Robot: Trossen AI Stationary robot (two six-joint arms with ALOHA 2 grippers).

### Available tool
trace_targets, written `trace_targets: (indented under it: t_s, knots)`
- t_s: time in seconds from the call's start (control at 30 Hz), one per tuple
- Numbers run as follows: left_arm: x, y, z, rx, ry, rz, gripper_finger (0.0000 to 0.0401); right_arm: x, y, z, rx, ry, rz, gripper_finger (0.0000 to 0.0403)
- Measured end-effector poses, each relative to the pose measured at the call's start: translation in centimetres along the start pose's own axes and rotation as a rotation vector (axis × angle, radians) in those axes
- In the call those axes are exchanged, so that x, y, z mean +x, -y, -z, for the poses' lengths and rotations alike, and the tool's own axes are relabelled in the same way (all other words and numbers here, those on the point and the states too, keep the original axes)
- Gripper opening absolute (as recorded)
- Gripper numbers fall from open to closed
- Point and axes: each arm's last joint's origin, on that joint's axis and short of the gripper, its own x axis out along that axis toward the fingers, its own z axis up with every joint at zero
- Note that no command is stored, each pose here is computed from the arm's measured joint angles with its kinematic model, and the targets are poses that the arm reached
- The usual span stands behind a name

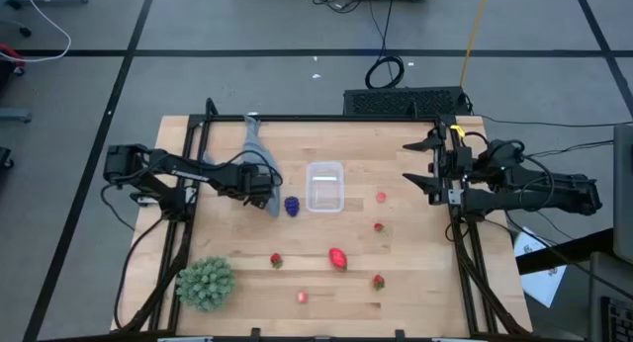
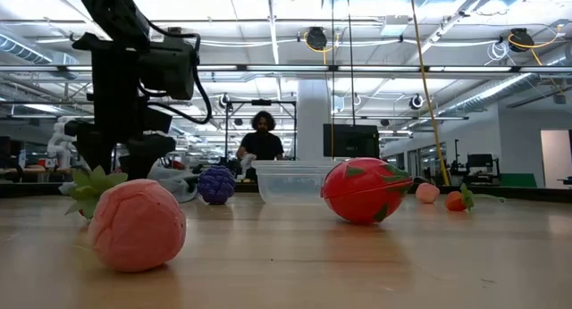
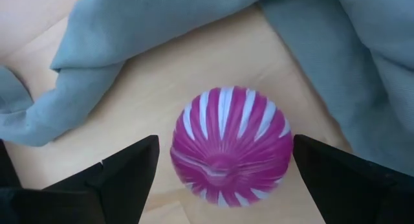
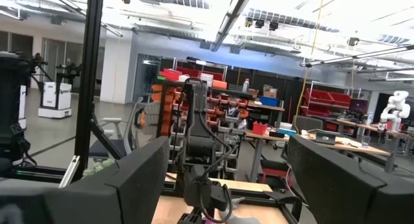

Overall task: Pick and placing Produce into tupperware
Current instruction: Put the purple onion into the transparent bin

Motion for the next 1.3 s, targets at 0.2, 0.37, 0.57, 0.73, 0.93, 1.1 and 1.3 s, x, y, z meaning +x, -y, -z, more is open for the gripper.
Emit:
trace_targets:
  t_s: [0.2,0.37,0.57,0.73,0.93,1.1,1.3]
  knots:
    - [-0.09,0.12,-0.17,0.008,0.016,0.021,0.0360,0.01,-0.01,0.06,0.001,-0.006,-0.001,0.0309]
    - [-0.07,0.37,-0.51,0.019,0.051,0.043,0.0360,0.00,-0.01,0.05,0.001,-0.005,-0.001,0.0309]
    - [0.03,0.14,-0.71,0.011,0.045,0.033,0.0360,0.01,-0.01,0.06,0.001,-0.006,-0.001,0.0309]
    - [0.07,-0.02,-0.75,0.009,0.038,0.023,0.0360,0.01,-0.01,0.06,0.001,-0.006,-0.001,0.0309]
    - [0.07,-0.03,-0.74,0.009,0.037,0.022,0.0332,0.01,-0.01,0.06,0.001,-0.005,-0.001,0.0309]
    - [0.07,-0.02,-0.74,0.009,0.036,0.023,0.0293,0.01,-0.01,0.05,0.001,-0.005,-0.001,0.0309]
    - [0.05,-0.02,-0.75,0.009,0.037,0.023,0.0262,0.01,-0.01,0.05,0.001,-0.005,-0.001,0.0309]
